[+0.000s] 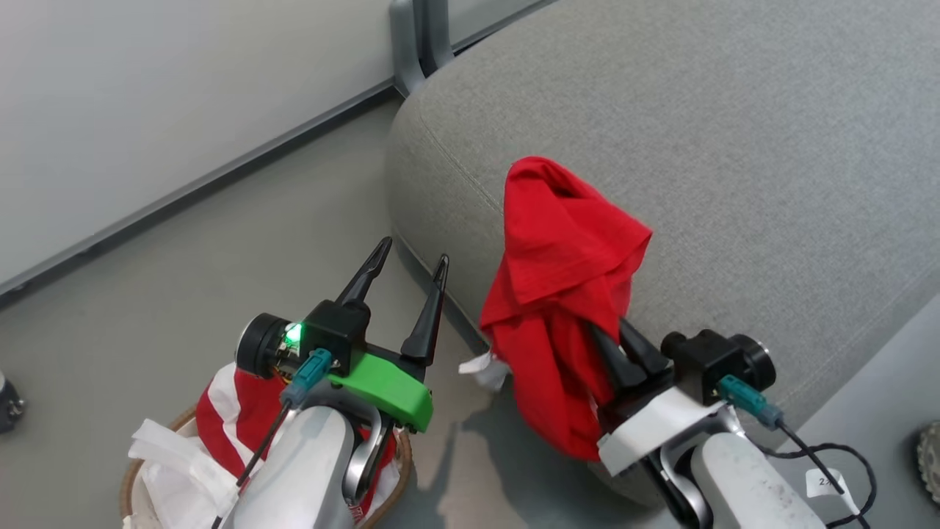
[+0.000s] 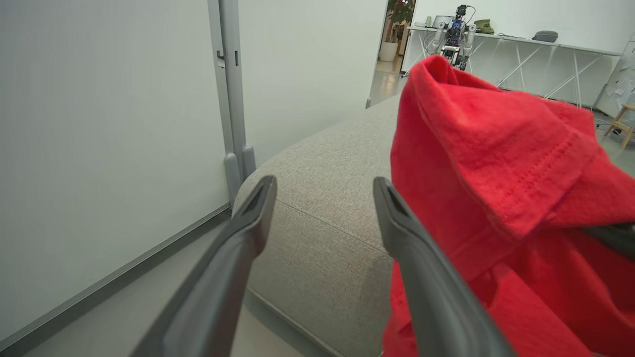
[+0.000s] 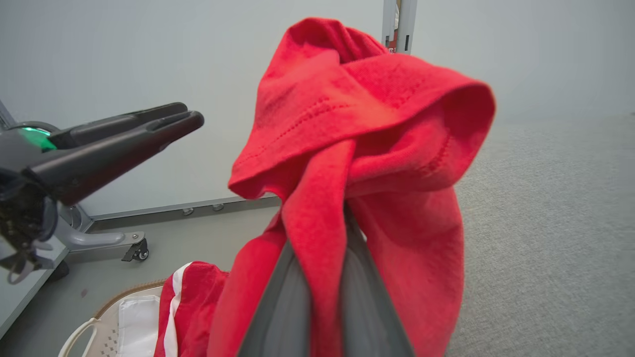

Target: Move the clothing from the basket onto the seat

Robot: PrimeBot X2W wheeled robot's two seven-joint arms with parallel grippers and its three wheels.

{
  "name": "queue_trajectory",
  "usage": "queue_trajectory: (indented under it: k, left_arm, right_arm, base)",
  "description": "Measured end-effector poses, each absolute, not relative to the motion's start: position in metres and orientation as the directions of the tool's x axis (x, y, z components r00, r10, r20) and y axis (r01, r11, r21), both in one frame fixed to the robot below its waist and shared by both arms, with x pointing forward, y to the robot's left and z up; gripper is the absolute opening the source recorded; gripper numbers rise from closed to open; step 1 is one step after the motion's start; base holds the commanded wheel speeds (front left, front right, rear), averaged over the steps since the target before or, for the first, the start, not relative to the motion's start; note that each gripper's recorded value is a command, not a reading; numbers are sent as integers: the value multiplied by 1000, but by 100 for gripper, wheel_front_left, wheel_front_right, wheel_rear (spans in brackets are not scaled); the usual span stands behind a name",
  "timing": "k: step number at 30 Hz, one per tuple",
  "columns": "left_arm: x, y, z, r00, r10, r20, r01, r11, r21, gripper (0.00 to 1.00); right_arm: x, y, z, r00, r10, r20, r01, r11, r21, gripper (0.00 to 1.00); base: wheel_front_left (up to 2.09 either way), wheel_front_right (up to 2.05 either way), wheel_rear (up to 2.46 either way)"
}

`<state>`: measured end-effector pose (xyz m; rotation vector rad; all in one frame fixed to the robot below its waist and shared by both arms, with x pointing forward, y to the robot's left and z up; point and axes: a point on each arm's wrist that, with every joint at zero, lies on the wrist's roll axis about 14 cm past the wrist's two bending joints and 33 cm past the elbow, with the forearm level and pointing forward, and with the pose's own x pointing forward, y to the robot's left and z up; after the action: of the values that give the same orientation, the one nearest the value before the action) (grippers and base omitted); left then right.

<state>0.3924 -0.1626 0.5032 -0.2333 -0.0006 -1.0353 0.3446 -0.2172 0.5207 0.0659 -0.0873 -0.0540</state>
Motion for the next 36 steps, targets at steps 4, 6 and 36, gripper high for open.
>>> queue_trajectory:
  k: [4, 6, 36]
  left_arm:
    - [392, -170, 495, 488, -867, 105, 863, 461, -206, 100]
    - [395, -173, 493, 483, -869, 107, 865, 455, -213, 100]
    - [469, -137, 361, 489, -872, -9, 838, 472, -274, 100]
  right_arm:
    - [355, -241, 537, 988, -94, 122, 97, 995, -18, 0]
    - [364, -256, 553, 982, -104, 157, 117, 990, -78, 0]
    - [561, -374, 565, 962, -214, 171, 266, 881, -390, 0]
  base:
    - [0, 0, 0]
    - [0, 0, 0]
    - [0, 0, 0]
